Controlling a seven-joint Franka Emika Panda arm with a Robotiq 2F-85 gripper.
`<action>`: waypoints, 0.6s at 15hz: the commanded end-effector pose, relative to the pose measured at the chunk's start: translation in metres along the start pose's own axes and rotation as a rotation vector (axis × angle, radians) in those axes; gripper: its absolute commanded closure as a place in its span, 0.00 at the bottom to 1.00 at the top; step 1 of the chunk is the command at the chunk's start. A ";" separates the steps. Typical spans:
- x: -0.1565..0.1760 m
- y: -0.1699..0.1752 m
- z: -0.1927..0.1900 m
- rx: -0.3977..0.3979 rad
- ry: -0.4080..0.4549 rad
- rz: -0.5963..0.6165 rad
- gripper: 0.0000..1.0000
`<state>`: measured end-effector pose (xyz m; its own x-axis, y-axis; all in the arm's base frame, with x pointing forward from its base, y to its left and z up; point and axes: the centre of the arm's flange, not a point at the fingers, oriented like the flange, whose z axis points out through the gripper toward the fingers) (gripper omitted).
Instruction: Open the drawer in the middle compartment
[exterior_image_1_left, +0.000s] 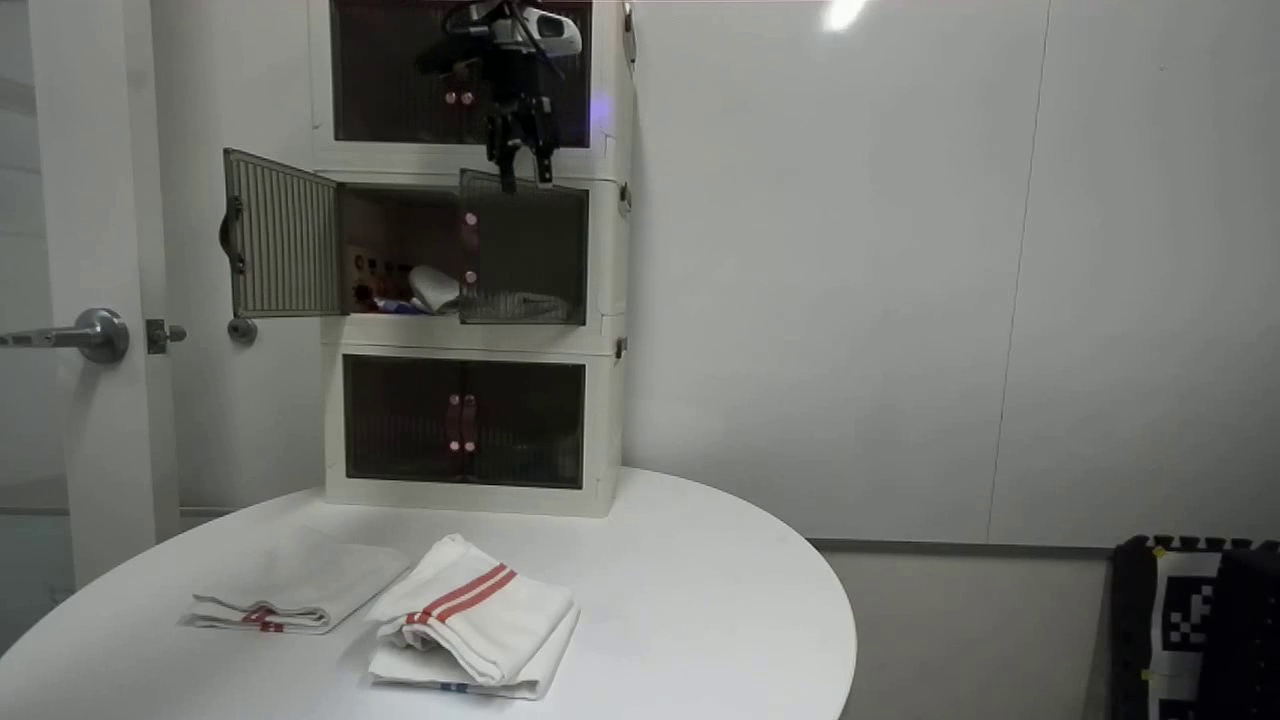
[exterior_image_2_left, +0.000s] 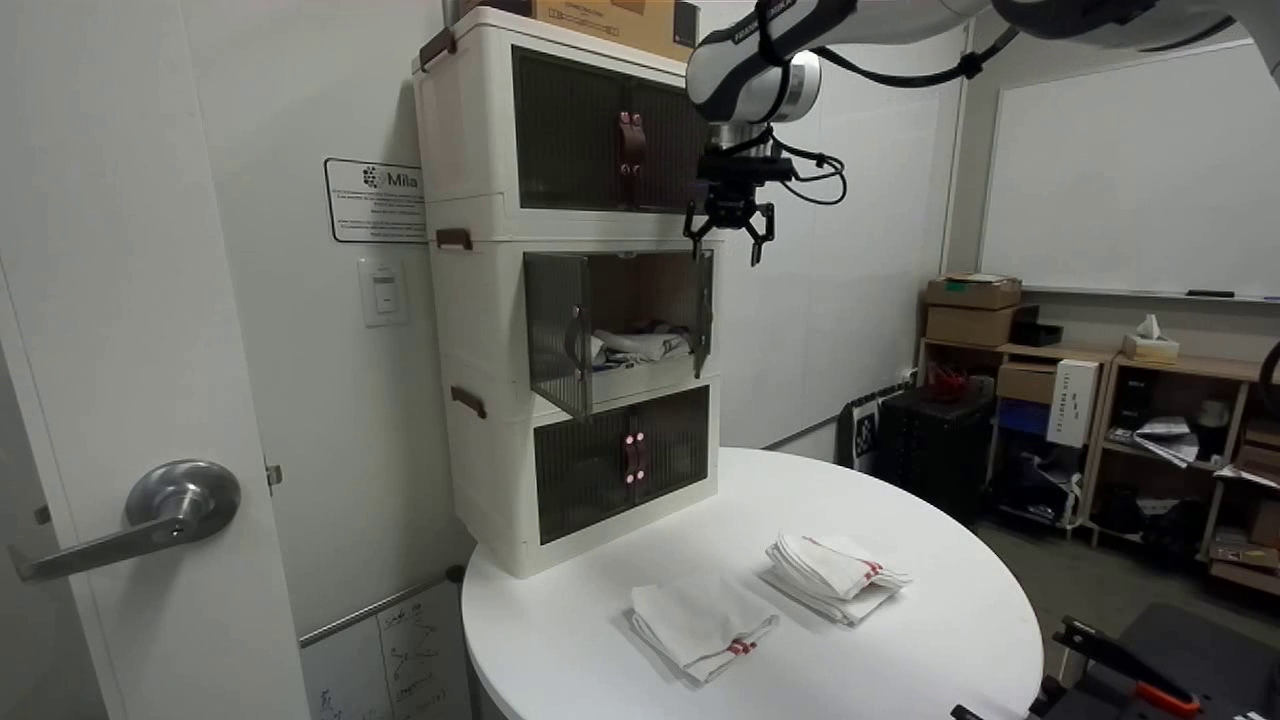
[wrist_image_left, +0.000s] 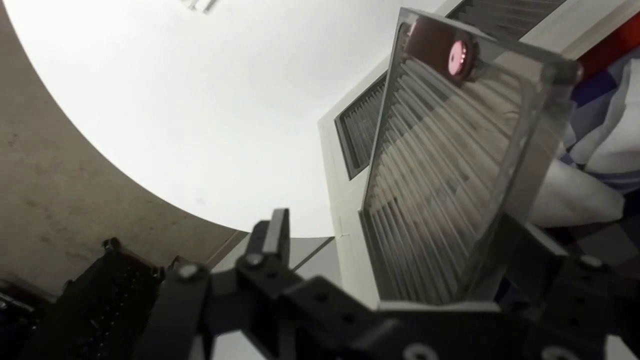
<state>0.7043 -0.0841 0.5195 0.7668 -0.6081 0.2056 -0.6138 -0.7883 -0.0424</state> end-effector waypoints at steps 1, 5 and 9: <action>-0.018 0.033 -0.003 -0.032 0.006 0.018 0.00; -0.006 0.073 0.028 -0.028 -0.028 -0.043 0.00; 0.016 0.109 0.046 0.004 0.023 -0.167 0.00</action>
<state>0.6711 -0.1605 0.4811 0.8079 -0.5554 0.1969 -0.5669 -0.8238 0.0022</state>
